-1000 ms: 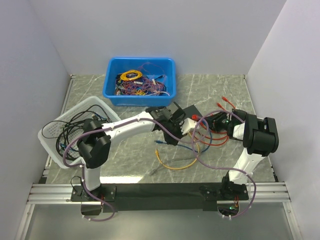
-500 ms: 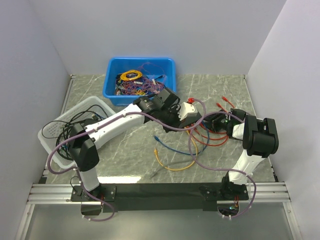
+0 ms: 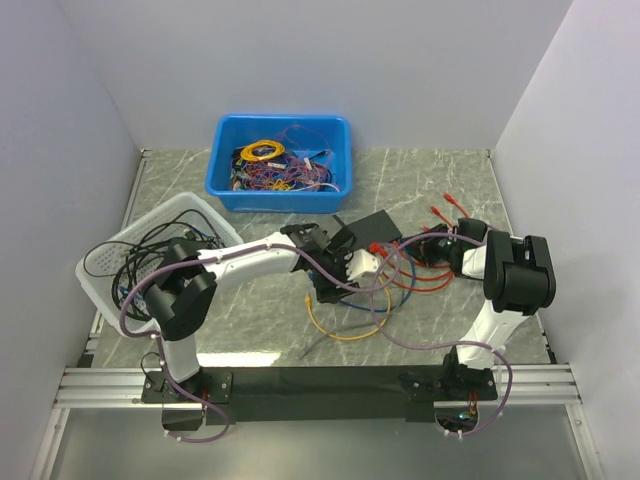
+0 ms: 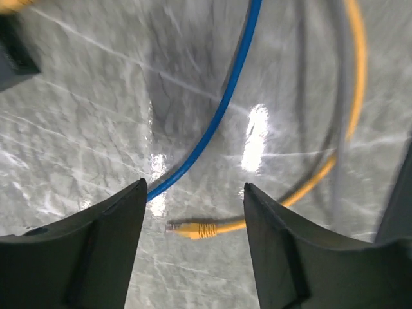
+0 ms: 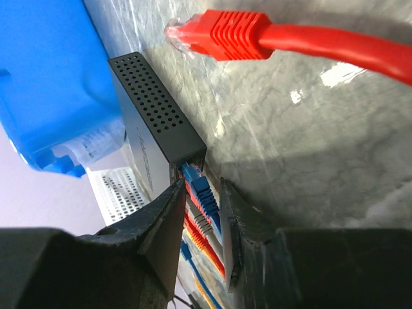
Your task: Pull the plug from the switch port
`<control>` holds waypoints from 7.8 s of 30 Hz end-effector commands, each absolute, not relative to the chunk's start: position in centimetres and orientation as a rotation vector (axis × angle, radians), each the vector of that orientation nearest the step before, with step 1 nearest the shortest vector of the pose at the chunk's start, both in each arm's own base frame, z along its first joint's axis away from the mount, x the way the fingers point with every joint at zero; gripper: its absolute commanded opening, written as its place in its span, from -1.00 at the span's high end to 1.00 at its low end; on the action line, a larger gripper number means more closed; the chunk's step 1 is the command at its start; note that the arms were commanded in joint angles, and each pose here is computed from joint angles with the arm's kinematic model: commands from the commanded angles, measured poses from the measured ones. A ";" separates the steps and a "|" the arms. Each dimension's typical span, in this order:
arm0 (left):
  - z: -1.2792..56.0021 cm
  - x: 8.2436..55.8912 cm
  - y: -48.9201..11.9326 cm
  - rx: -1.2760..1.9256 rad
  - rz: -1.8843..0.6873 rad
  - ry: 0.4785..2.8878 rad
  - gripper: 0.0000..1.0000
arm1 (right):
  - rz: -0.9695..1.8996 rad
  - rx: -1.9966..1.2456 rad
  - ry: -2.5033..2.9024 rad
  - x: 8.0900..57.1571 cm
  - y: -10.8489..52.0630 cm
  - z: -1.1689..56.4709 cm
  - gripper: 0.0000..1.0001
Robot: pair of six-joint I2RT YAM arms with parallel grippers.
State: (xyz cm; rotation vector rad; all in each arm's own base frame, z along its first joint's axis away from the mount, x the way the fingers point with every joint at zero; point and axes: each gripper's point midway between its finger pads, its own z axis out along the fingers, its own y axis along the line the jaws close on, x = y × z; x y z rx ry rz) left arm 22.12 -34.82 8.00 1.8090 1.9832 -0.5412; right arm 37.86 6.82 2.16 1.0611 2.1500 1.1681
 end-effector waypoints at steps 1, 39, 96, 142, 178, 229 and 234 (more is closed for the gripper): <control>7.4 23.5 -35.6 1.887 -0.471 1.804 -0.36 | 1.163 1.049 2.154 37.7 7.7 2.7 0.28; 8.6 24.7 -37.5 1.715 -0.468 1.837 0.99 | 1.189 1.077 2.147 37.8 8.6 2.5 0.00; 23.9 27.2 -37.6 1.414 -0.560 1.833 0.99 | 1.212 1.119 2.217 38.1 12.3 0.5 1.00; 4.9 37.4 -42.8 1.493 -0.415 1.921 -0.46 | 1.204 0.814 2.393 30.9 13.2 -0.9 1.00; 3.8 35.4 -43.7 1.770 -0.417 1.771 -0.50 | 1.234 0.798 2.427 26.8 15.2 -2.0 1.00; 1.2 40.1 -42.6 1.548 -0.271 1.939 -0.22 | 1.230 0.852 2.409 25.1 15.5 -1.3 1.00; 1.5 39.8 -42.8 1.561 -0.290 1.933 -0.22 | 1.176 0.808 2.376 25.2 14.8 -0.2 1.00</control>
